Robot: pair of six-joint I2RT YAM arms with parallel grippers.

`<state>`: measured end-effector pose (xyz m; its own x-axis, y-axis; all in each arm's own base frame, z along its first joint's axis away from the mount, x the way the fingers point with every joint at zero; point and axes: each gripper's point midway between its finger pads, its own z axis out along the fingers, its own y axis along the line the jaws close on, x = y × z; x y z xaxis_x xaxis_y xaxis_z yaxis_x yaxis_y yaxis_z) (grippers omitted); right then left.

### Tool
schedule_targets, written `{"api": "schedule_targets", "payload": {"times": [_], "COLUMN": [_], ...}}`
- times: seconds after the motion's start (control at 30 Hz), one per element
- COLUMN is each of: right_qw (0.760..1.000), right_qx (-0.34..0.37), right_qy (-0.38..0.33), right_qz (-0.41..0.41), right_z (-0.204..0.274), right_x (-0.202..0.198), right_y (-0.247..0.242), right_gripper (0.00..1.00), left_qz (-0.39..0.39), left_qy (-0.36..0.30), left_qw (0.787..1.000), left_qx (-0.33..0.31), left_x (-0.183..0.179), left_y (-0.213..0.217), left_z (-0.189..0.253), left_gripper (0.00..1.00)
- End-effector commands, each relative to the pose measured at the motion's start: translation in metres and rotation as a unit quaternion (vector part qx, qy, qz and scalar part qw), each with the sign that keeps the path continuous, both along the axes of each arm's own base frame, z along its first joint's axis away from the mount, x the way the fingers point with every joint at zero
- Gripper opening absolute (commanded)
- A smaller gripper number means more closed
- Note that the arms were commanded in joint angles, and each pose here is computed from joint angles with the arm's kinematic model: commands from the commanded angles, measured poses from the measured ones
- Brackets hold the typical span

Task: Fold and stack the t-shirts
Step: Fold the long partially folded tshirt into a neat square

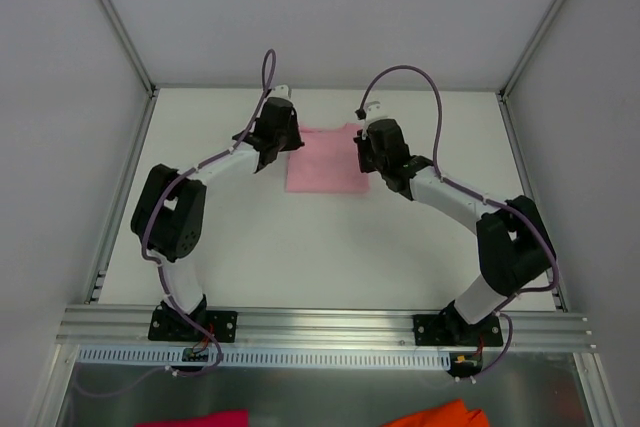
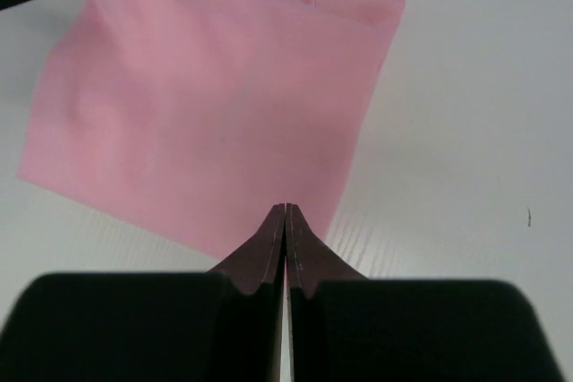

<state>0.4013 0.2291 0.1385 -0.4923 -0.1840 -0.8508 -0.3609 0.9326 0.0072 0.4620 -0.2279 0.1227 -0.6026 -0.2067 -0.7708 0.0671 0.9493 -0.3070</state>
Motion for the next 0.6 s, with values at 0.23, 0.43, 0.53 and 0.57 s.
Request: {"api": "schedule_targets", "payload": {"times": [0.23,0.43,0.53,0.57], "right_qw": [1.000,1.000,1.000,1.000], "right_qx": [0.000,0.001,0.014,0.018], "right_qy": [0.012,0.014,0.010,0.010], "right_qz": [0.016,0.011,0.007,0.004], "right_z": [-0.021,-0.024,-0.023,-0.023], "right_x": [0.010,0.005,-0.005,-0.007], "right_y": [0.011,0.006,0.002,0.000], "right_gripper": [0.01,0.01,0.01,0.01], "left_qz": [-0.025,-0.001,0.011,0.012], "left_qy": [-0.003,0.022,0.029,0.035], "left_qw": [1.000,1.000,0.999,0.999], "left_qx": [0.013,0.020,0.019,0.020], "left_x": [0.044,0.057,0.060,0.059], "left_y": [-0.029,-0.023,-0.019,-0.018], "left_z": [-0.008,-0.025,-0.032,-0.035], "left_gripper": [0.00,0.00,0.00,0.00]}}
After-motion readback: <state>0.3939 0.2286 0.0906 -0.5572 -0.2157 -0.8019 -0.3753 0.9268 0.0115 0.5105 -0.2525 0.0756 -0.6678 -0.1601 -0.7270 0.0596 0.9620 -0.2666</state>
